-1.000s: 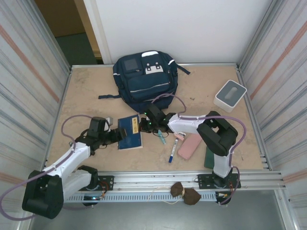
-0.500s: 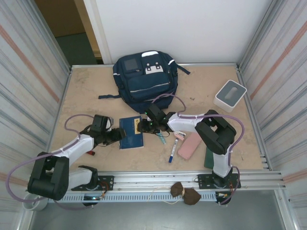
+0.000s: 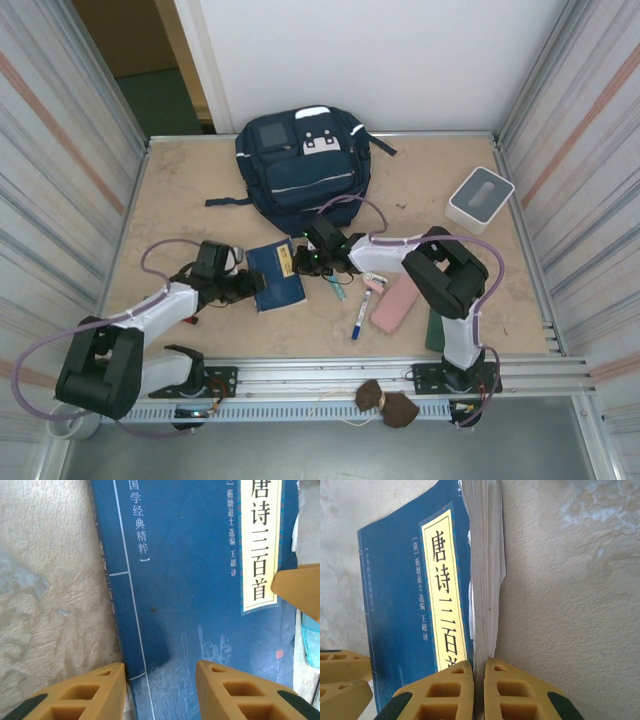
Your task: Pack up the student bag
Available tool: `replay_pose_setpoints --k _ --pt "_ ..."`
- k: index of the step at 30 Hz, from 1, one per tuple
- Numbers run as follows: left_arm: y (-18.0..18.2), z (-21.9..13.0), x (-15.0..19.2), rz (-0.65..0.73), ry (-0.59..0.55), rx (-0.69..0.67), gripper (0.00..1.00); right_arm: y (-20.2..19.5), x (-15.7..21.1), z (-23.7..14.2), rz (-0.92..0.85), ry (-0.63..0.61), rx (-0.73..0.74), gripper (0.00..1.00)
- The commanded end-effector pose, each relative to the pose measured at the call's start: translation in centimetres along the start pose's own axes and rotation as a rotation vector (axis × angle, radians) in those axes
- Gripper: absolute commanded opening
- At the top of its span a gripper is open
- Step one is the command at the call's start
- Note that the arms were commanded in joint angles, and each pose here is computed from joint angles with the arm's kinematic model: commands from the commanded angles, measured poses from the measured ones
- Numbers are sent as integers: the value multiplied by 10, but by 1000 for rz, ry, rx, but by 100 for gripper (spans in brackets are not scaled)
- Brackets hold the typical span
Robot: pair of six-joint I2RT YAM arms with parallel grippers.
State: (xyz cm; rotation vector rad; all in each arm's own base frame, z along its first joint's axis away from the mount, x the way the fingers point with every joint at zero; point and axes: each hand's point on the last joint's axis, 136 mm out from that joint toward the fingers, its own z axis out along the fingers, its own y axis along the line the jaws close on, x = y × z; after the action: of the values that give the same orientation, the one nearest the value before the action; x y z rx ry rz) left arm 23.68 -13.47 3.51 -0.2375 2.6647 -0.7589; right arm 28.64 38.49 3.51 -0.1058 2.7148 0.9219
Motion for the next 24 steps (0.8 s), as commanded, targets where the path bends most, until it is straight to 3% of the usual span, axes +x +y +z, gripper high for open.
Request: replay_pose_setpoints --k 1,8,16,21,24 --pt "-14 -11 -9 3 -44 65 43 25 -5 -20 -49 -4 -92 0" --pt "-20 -50 -36 -67 -210 121 61 50 -16 -68 -105 -28 -264 0" --pt "-53 -75 -56 -158 -254 382 77 84 -48 -129 -17 -123 -494 0" --pt "-80 -81 -62 -139 -224 547 81 99 -56 -151 -16 -154 -555 0" --pt "-92 -83 -65 -112 -206 605 75 107 -57 -155 -6 -149 -602 0"
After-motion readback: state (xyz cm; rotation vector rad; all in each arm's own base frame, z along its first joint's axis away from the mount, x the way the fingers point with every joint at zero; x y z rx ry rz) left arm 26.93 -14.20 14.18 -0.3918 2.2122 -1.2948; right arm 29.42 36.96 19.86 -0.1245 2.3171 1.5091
